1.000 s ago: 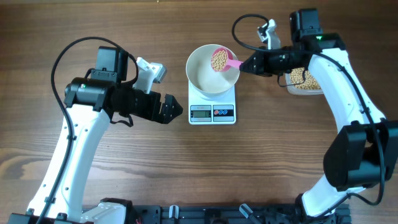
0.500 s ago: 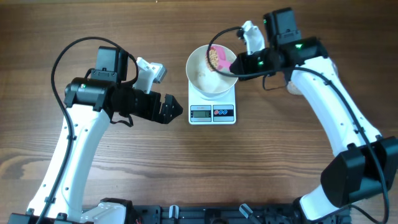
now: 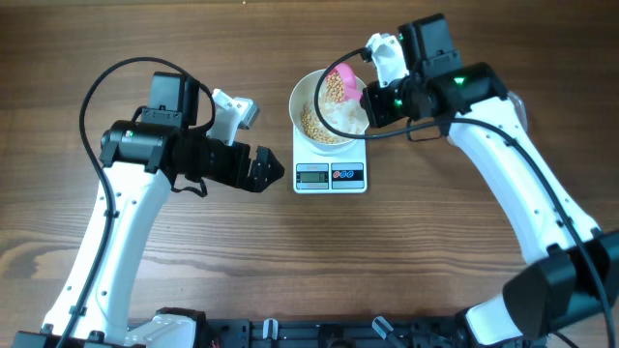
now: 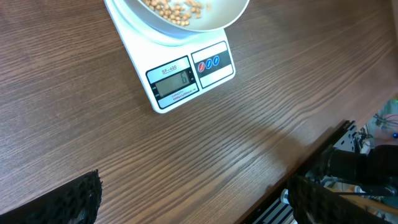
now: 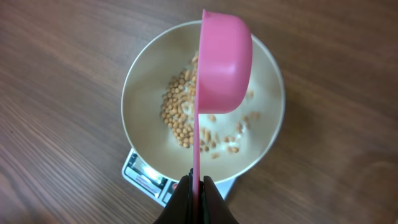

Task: Scoop item into bowl and weigh 150g on scale
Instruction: 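Tip the pink scoop to pour soybeans into the bowl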

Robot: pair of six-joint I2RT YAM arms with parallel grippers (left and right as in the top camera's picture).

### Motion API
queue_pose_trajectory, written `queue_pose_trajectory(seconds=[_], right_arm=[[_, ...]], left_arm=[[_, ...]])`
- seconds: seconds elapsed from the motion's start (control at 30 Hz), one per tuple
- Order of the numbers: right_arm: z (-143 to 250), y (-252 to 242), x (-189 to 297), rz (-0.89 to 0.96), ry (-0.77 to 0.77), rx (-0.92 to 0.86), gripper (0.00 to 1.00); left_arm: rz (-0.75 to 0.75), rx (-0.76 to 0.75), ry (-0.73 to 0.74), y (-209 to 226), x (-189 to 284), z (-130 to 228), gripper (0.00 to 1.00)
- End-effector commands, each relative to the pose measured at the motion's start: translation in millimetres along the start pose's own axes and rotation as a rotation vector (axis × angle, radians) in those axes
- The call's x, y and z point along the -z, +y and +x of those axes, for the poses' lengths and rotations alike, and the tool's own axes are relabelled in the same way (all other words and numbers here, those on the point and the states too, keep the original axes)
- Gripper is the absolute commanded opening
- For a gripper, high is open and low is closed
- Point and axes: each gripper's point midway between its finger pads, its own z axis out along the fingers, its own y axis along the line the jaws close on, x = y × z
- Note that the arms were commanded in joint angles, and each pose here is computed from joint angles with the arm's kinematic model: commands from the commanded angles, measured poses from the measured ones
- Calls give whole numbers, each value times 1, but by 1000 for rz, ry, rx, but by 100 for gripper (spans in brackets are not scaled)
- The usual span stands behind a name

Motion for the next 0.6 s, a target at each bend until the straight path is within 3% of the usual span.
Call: queue_pose_trajectory(seconds=[0.0,0.57], right_arm=[[-14,5,22,42,-58,77,4],[-5,16,19,323,12,293,4]], left_arm=[[21,-4,-4,-6,1,1,100],[21,-4,-4,-6,1,1,100]])
